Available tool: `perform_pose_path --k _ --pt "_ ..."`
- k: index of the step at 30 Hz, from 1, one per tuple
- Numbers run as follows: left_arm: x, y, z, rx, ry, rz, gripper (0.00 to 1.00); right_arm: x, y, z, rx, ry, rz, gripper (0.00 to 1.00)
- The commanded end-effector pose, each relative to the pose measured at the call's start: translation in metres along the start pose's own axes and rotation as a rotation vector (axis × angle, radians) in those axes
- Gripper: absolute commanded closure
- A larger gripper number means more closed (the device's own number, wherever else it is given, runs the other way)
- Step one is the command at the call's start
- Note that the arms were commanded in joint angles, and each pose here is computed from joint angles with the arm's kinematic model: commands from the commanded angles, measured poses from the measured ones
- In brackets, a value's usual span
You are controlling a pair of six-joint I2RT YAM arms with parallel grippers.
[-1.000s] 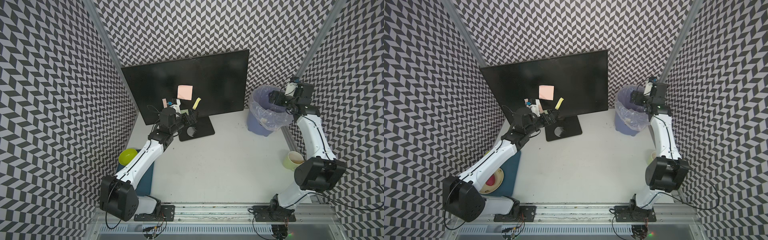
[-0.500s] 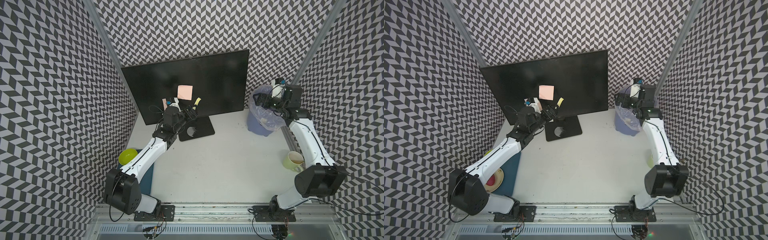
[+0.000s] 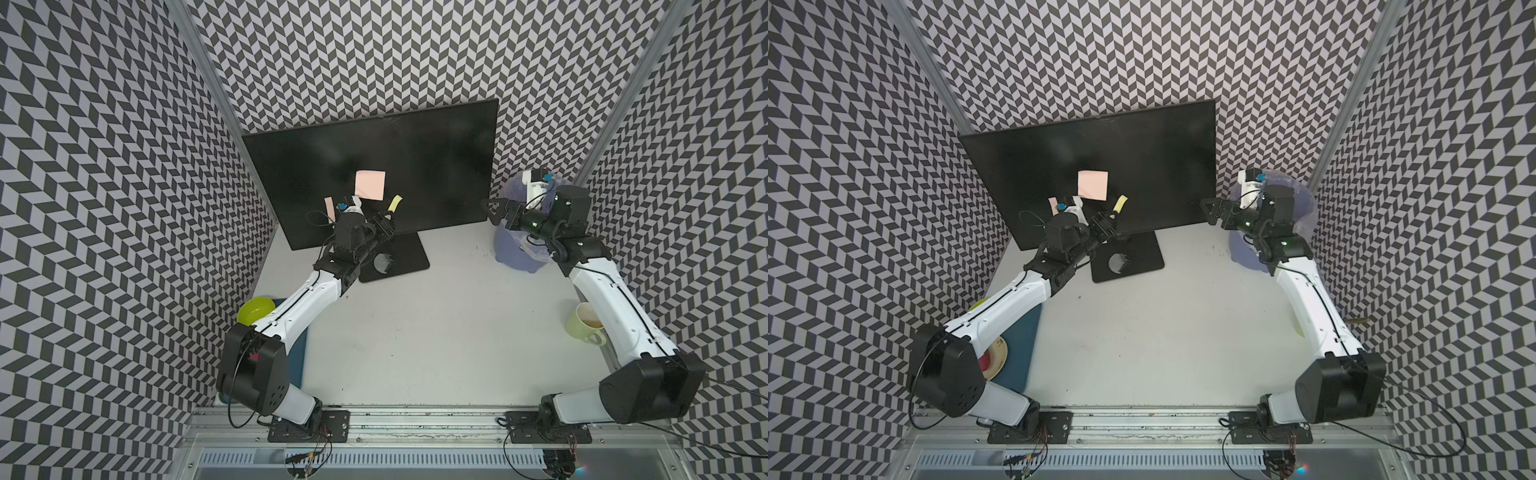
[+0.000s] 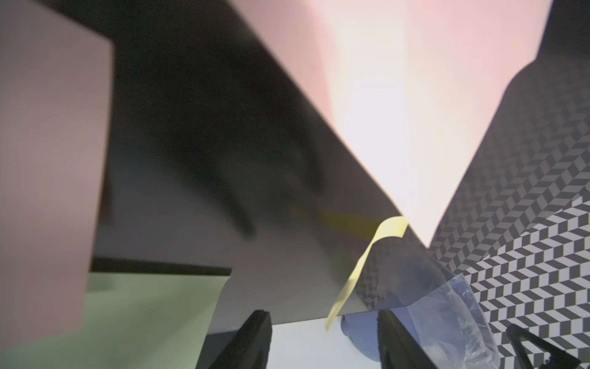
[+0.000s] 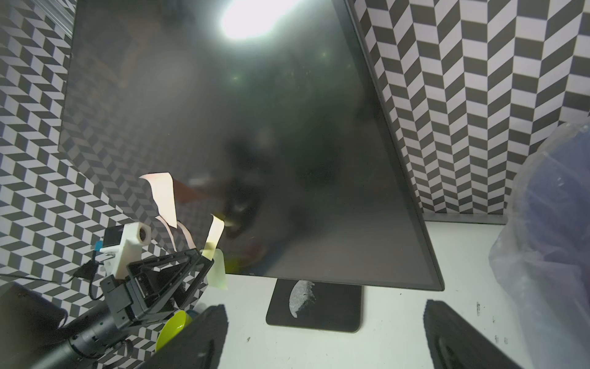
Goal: Remove the sticky note from the monitor
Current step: Tear off the sticky note from the monitor.
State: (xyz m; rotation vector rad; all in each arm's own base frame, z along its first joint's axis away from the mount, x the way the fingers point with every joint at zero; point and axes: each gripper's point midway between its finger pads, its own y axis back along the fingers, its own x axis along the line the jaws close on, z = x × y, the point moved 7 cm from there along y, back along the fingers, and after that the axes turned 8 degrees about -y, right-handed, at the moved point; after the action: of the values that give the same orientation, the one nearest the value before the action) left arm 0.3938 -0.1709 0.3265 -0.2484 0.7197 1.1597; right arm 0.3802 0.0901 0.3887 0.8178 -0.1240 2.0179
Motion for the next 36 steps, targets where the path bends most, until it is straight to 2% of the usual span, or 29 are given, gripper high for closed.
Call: perform_pose_path --k 1,8,11,15,16,29,36 --pt "-0.013 -0.004 0.011 -0.036 0.005 -0.059 0.50 0.020 0.011 0.008 -0.056 0.027 0.063 0.01" --pt "-0.015 -0.009 0.009 -0.016 -0.004 -0.072 0.65 0.023 0.012 0.006 -0.053 0.028 0.074 0.01" --pt "-0.016 -0.009 0.008 -0.011 -0.009 -0.078 0.75 0.023 0.012 0.005 -0.053 0.029 0.074 0.01" --pt "-0.016 -0.010 0.007 0.002 -0.019 -0.089 0.98 0.023 0.013 0.002 -0.052 0.031 0.068 0.01" --pt "-0.016 -0.010 0.007 0.002 -0.021 -0.089 1.00 0.022 0.013 0.002 -0.051 0.031 0.064 0.01" --pt "-0.016 0.013 0.005 0.007 -0.036 -0.099 1.00 0.027 0.011 -0.005 -0.034 0.031 0.081 0.01" --pt "-0.017 0.029 -0.001 0.041 -0.039 -0.118 1.00 0.045 0.005 -0.019 0.004 -0.016 0.183 0.01"
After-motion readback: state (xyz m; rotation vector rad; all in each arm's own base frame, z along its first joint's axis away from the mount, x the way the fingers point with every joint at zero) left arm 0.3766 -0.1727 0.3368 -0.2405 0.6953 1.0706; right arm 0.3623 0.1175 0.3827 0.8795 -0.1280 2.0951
